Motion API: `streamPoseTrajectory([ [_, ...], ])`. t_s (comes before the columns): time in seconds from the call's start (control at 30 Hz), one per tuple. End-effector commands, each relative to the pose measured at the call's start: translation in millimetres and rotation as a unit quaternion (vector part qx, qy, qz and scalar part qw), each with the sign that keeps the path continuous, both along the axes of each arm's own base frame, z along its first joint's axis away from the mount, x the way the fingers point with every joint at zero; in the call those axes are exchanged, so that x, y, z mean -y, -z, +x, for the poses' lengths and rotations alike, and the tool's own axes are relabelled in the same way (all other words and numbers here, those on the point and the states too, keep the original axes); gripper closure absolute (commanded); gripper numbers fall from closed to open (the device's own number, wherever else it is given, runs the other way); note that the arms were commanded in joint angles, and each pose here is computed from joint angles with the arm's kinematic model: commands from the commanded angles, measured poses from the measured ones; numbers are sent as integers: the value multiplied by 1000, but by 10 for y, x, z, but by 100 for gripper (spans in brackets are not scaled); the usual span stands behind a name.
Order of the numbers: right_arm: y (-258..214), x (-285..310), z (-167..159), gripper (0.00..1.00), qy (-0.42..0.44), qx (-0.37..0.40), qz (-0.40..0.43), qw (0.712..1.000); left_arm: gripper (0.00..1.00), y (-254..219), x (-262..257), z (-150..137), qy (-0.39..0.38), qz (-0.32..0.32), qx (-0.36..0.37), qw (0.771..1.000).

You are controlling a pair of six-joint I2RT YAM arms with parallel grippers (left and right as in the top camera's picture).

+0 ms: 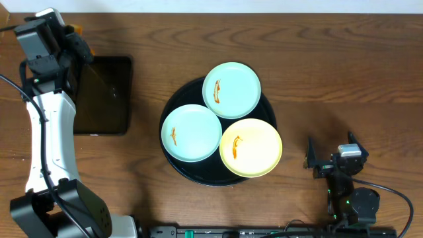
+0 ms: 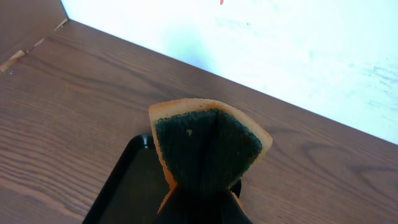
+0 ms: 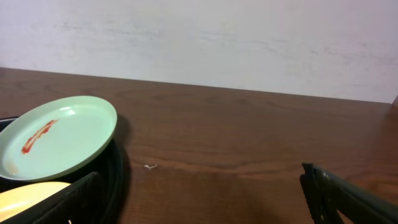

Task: Clean dirty plates on tray and stack at the side
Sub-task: 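Lift the sponge with the left gripper above the black tray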

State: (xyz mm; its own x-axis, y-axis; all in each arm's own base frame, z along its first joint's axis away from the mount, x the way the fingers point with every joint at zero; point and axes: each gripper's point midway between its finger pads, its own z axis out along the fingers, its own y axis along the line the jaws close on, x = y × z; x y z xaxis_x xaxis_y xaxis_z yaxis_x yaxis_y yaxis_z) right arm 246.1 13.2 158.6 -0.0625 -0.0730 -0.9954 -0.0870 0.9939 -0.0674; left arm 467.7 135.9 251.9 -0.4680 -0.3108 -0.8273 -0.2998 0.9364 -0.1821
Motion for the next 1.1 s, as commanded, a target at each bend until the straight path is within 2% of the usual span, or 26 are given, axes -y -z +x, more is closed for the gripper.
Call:
streamPoseTrajectory([
  [0.0, 7, 28, 0, 1, 6, 0, -5, 1000, 93, -196, -5, 37, 4, 2, 27, 1000],
  [0.33, 7, 29, 0, 1, 6, 0, -5, 1000, 93, -345, 12, 9, 6, 7, 45, 999],
  [0.7, 7, 28, 0, 1, 6, 0, -5, 1000, 93, -723, 89, -163, 11, 17, 81, 996],
  [1.07, 7, 28, 0, 1, 6, 0, -5, 1000, 92, -635, 99, -194, 11, 11, 63, 998],
])
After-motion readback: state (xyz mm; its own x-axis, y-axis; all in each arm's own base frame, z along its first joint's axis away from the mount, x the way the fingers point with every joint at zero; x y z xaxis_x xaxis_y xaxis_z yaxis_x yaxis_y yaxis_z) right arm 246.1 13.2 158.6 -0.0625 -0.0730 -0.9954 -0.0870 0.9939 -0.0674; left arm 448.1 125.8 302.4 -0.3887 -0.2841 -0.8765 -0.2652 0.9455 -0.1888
